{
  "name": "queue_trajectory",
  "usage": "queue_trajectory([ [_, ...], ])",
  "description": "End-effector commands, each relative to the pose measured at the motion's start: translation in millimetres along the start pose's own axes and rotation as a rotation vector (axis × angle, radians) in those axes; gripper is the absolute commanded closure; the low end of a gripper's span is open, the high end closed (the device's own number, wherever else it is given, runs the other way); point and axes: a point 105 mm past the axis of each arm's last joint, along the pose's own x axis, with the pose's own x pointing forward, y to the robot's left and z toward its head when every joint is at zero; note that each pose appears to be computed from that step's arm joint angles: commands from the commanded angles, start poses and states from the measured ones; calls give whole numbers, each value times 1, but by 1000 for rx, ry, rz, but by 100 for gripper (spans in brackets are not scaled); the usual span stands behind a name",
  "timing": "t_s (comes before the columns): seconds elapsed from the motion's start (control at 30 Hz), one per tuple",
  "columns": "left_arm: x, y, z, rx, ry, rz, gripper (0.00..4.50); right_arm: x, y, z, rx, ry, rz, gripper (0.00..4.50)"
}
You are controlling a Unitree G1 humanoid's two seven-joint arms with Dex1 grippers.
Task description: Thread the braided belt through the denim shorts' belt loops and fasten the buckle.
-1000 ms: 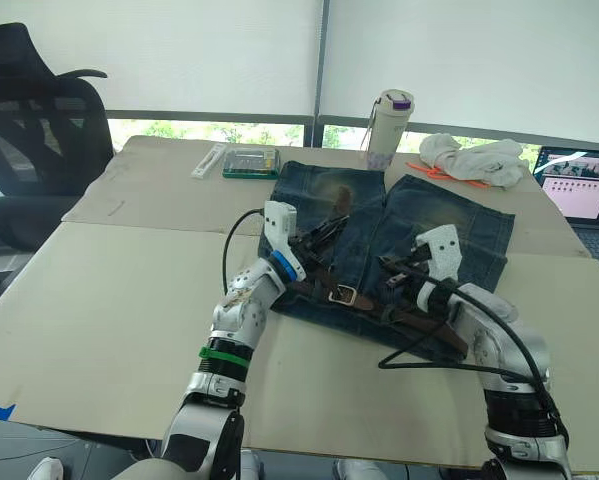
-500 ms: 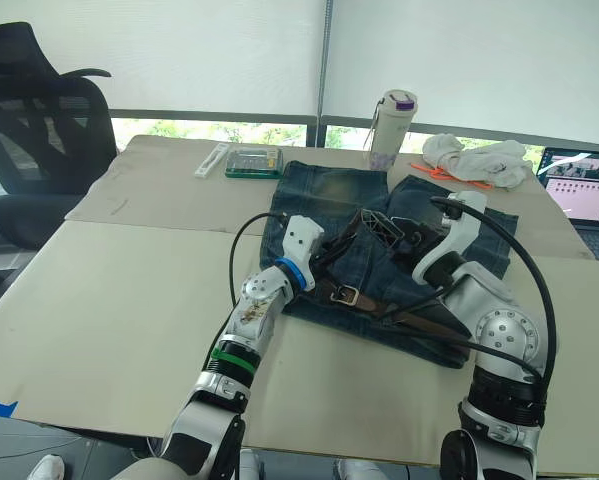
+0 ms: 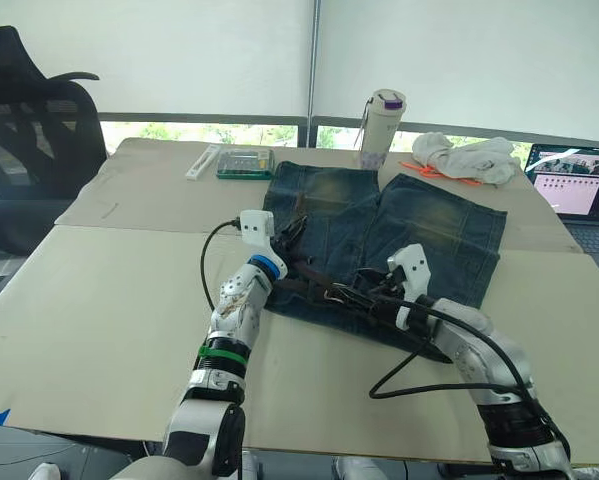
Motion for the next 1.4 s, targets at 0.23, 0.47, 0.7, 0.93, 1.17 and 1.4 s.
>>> queue_trajectory([
  [0.23,-12,17,8,-73,-39,110,450,21,-15,-11,-154,70,72,435],
  [0.47,-15,20,8,-79,-37,129,450,29,-13,-18,-195,106,115,444],
  [0.7,-16,26,11,-94,-48,161,450,27,-12,-23,-182,114,128,444],
  [0.93,-20,48,9,-140,-50,285,450,23,-14,-27,-149,114,123,444],
  [1.17,-24,60,9,-166,-55,355,450,21,-9,-37,-165,159,152,444],
  [1.4,-24,57,8,-165,-55,348,450,23,-11,-42,-206,198,154,444],
])
